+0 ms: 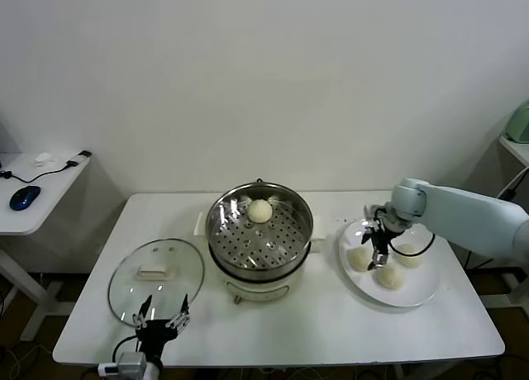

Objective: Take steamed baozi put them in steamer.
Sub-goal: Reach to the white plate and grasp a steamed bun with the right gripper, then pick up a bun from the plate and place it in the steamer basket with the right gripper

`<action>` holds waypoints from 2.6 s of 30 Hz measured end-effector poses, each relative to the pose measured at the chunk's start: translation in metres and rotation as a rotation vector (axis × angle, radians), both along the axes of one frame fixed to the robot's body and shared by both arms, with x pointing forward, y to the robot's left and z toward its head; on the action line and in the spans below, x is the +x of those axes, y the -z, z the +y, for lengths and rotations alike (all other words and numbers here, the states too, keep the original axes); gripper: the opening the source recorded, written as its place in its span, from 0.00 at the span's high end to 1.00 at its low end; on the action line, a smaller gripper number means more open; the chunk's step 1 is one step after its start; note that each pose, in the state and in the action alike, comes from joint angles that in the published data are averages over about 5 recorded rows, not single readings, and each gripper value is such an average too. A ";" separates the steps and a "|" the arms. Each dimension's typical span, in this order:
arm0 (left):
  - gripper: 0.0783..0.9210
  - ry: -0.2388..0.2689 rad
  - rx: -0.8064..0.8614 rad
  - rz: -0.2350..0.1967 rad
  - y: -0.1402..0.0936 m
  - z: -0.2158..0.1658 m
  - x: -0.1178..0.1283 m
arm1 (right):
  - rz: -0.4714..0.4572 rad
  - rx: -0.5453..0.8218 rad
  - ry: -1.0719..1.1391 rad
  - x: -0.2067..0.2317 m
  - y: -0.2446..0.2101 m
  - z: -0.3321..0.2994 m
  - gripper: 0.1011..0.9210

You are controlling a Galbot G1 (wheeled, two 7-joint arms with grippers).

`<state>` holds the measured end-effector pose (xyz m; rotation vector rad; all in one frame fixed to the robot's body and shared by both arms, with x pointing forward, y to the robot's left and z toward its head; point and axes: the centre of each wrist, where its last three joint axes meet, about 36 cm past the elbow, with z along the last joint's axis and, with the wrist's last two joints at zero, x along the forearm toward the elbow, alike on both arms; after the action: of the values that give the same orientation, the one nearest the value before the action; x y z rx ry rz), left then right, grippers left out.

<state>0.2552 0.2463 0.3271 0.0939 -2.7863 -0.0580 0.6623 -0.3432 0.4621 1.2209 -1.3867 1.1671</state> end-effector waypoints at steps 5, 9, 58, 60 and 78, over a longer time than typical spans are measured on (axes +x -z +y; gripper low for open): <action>0.12 -0.002 0.000 -0.004 -0.002 0.000 -0.001 | -0.005 0.003 0.005 0.001 0.006 0.005 0.29; 0.12 0.000 -0.001 -0.005 -0.003 -0.001 -0.002 | -0.006 0.007 0.001 0.001 0.006 0.006 0.33; 0.12 0.038 0.004 -0.024 -0.014 -0.008 0.004 | -0.100 0.134 -0.262 -0.003 -0.145 0.345 0.28; 0.12 0.036 0.005 -0.024 -0.013 -0.007 0.004 | -0.103 0.133 -0.256 -0.002 -0.138 0.347 0.28; 0.12 0.033 0.002 -0.033 -0.016 -0.009 0.004 | -0.086 0.168 -0.295 0.015 -0.170 0.314 0.12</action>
<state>0.2595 0.2372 0.3434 0.0495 -2.8209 -0.0678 0.6773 -0.0289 0.6326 1.5504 -1.4236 1.3382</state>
